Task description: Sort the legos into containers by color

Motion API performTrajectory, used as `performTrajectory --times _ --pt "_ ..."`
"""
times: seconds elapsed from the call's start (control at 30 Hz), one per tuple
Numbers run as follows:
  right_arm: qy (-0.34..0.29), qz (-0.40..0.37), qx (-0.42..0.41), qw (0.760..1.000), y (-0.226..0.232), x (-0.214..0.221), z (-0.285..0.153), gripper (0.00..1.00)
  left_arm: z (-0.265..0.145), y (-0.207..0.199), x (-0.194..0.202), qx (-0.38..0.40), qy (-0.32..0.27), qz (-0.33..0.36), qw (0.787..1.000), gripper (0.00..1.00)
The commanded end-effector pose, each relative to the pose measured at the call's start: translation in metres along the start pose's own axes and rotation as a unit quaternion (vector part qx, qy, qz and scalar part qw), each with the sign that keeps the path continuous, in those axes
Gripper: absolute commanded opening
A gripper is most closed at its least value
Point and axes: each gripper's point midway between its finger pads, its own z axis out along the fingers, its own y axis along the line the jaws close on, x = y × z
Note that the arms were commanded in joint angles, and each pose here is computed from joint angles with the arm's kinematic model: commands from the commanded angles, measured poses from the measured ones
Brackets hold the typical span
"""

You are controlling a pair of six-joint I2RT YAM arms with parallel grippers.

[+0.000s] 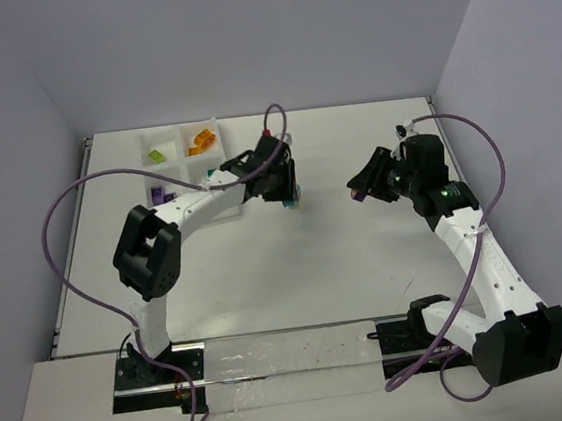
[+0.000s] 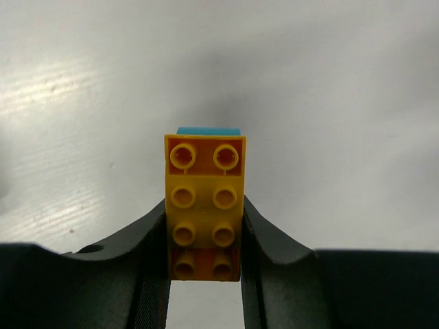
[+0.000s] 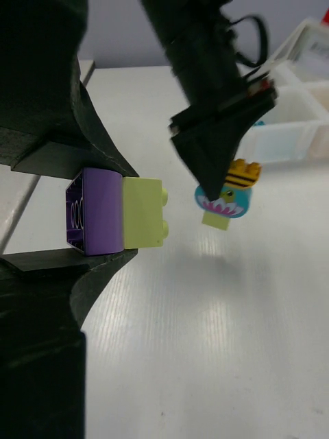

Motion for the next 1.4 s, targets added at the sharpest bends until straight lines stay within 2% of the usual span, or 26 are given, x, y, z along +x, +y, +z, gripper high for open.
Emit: performTrajectory --times 0.0,0.17,0.3,0.4,0.6,1.0,1.13,1.23,1.27,1.37 --pt "-0.02 -0.015 0.025 0.999 -0.002 -0.012 -0.008 0.0 0.001 0.046 0.0 -0.165 -0.046 0.037 0.985 0.0" --pt "-0.005 -0.014 0.045 0.999 -0.013 -0.005 -0.002 0.0 0.008 0.053 0.005 -0.195 -0.043 0.05 0.979 0.02" --pt "-0.002 -0.012 0.052 0.999 -0.017 -0.003 0.0 0.0 0.012 0.053 0.013 -0.193 -0.029 0.059 0.979 0.3" --pt "0.001 -0.01 0.054 0.998 -0.02 -0.001 0.002 0.0 0.013 0.053 0.019 -0.186 -0.019 0.063 0.98 0.63" --pt "0.004 -0.01 0.05 0.999 -0.019 0.0 0.004 0.0 0.008 0.048 0.018 -0.176 -0.014 0.065 0.982 0.84" --pt "0.021 -0.019 0.037 0.999 -0.015 0.002 0.009 0.0 -0.078 0.004 -0.06 -0.104 -0.081 0.081 0.988 0.85" --pt "0.039 -0.031 -0.023 0.998 0.006 0.006 0.009 0.0 -0.092 -0.004 -0.066 -0.043 -0.067 0.071 0.994 0.83" --pt "0.073 -0.043 -0.103 0.991 0.031 0.016 0.009 0.0 -0.103 -0.009 -0.065 0.039 -0.053 0.055 0.996 0.79" --pt "0.084 -0.039 -0.098 0.991 0.029 0.019 0.012 0.0 -0.11 -0.005 -0.071 0.038 -0.062 0.048 0.996 0.79" --pt "0.126 -0.034 -0.008 0.991 -0.001 0.031 0.035 0.0 -0.112 0.019 -0.076 0.022 -0.073 0.023 0.997 0.79"
